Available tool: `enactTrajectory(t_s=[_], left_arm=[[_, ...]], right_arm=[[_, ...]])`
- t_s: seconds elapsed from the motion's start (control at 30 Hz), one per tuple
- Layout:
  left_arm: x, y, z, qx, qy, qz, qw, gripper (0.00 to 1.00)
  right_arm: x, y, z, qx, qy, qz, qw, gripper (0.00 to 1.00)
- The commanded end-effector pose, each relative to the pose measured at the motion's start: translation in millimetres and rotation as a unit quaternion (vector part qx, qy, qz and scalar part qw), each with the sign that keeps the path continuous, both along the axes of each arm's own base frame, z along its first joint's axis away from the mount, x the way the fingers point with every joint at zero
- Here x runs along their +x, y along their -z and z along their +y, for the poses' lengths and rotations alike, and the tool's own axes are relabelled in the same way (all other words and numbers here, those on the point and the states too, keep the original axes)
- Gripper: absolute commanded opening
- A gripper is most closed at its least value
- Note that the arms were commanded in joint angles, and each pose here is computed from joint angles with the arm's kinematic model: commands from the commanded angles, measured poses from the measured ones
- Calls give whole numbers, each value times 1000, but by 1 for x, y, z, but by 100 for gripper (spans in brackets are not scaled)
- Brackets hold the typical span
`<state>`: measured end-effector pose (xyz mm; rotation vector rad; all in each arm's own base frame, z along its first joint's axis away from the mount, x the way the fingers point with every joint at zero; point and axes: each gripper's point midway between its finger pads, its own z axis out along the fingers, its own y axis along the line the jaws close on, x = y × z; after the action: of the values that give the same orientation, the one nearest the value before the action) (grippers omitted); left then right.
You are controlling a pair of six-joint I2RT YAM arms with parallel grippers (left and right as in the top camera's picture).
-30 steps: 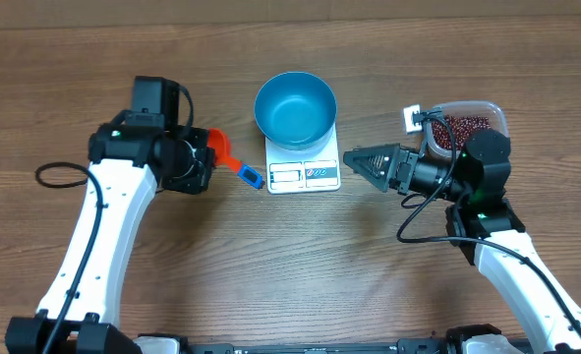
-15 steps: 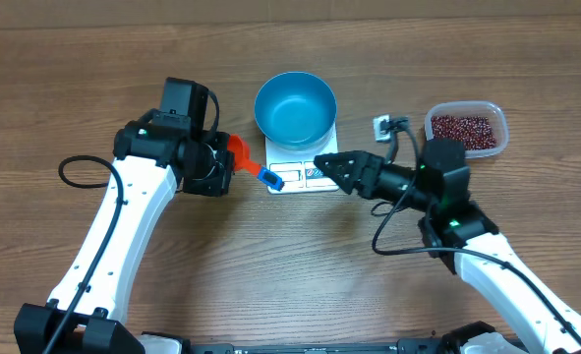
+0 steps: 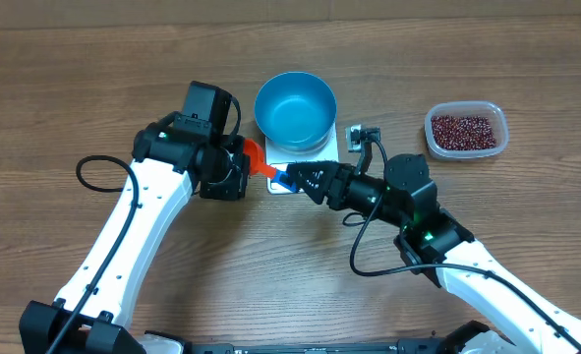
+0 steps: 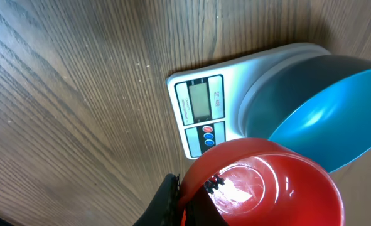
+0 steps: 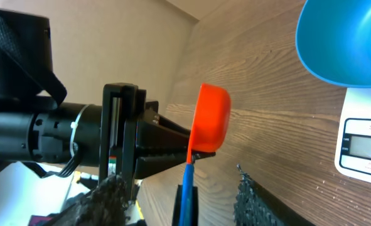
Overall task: Scoop item into bowl and weigh 150g on scale
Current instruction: 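Grasp the scoop's blue handle with right gripper, release left gripper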
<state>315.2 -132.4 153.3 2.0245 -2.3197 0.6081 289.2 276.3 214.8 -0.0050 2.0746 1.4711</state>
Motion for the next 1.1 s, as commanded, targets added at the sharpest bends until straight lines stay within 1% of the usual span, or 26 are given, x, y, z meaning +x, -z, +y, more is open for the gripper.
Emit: enactTrajectory(t_s=[0.0, 0.1, 0.23, 0.37, 0.63, 0.7, 1.07], left_arm=[[0, 1, -2, 1, -13, 4, 1000, 4], [0, 1, -3, 1, -13, 4, 1000, 4], [0, 1, -3, 1, -13, 4, 1000, 4], [0, 1, -3, 1, -13, 3, 1000, 4], [0, 0, -5, -5, -12, 5, 1000, 4], [-1, 0, -5, -5, -12, 5, 1000, 4], [-2, 0, -9, -8, -7, 6, 1000, 4]], right_arm=[[3, -8, 6, 2, 15, -10, 1000, 54], [-1, -8, 11, 1, 14, -9, 1000, 47], [-4, -5, 15, -4, 14, -6, 1000, 42], [-4, 1, 14, -7, 23, 14, 1000, 36], [-6, 2, 16, -10, 20, 16, 1000, 31], [-8, 3, 17, -10, 19, 15, 1000, 28], [-8, 3, 19, -12, 22, 14, 1000, 26]])
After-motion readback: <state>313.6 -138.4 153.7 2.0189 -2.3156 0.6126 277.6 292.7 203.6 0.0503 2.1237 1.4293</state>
